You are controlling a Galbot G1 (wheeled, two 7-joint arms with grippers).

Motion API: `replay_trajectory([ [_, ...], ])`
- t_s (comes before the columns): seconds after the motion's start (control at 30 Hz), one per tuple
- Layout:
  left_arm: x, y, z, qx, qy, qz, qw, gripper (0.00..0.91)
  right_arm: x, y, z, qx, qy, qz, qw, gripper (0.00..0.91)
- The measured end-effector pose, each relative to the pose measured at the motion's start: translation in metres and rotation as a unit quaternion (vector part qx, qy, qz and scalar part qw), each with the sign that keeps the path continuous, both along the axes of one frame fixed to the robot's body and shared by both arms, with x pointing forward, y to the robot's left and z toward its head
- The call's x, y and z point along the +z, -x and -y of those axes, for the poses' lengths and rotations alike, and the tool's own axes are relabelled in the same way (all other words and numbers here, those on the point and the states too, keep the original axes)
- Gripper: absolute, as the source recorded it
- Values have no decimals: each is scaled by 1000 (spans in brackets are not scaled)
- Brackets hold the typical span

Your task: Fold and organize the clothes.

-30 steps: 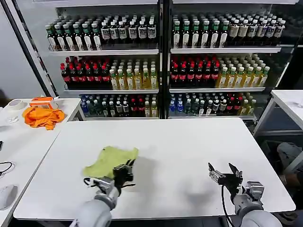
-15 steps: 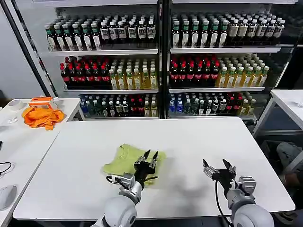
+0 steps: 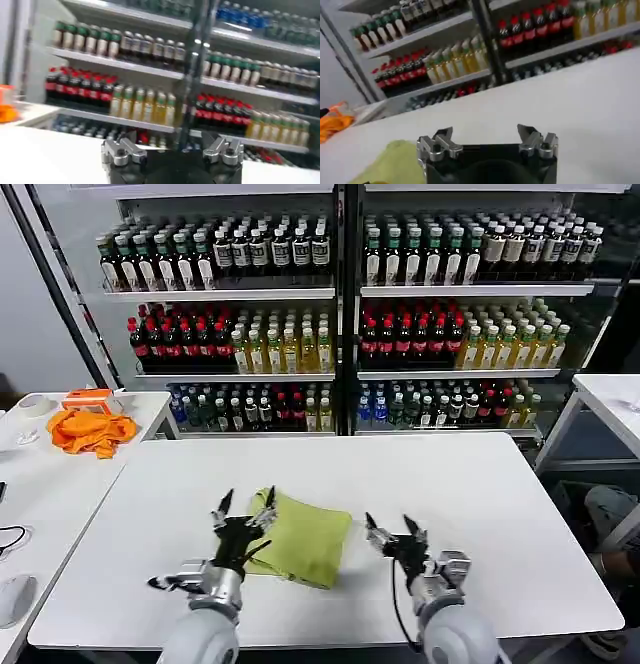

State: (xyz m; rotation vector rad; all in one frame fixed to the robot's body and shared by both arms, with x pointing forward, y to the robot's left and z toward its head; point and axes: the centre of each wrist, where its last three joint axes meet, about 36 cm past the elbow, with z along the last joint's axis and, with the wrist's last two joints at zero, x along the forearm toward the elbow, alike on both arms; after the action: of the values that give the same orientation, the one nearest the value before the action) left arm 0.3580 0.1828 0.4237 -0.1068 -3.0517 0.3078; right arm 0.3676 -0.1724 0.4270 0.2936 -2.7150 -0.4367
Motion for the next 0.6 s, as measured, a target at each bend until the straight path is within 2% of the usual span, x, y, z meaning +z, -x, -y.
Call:
replay_trajectory([
  [0.13,1,13,-13,29,6,0,1000,907,-11,-4,-20,14,-25,-24,999,907],
  [0.43,1,28,-24,57,10,-9,998,907,-30,-12,-48,30,-54,-74,995,907],
  [0.47,0,29,-24,58,10,-10,998,907,-32,-13,-51,32,-57,-77,995,826],
  [0.5,0,31,-25,60,10,-11,998,907,-33,-15,-53,32,-59,-80,994,322],
  [0.53,0,32,-25,61,10,-11,998,907,-34,-16,-54,32,-61,-82,994,111],
  [0.57,0,33,-26,63,10,-12,998,907,-35,-18,-55,30,-63,-83,994,40],
  [0.6,0,34,-27,65,10,-13,998,907,-35,-19,-56,29,-64,-83,994,40],
])
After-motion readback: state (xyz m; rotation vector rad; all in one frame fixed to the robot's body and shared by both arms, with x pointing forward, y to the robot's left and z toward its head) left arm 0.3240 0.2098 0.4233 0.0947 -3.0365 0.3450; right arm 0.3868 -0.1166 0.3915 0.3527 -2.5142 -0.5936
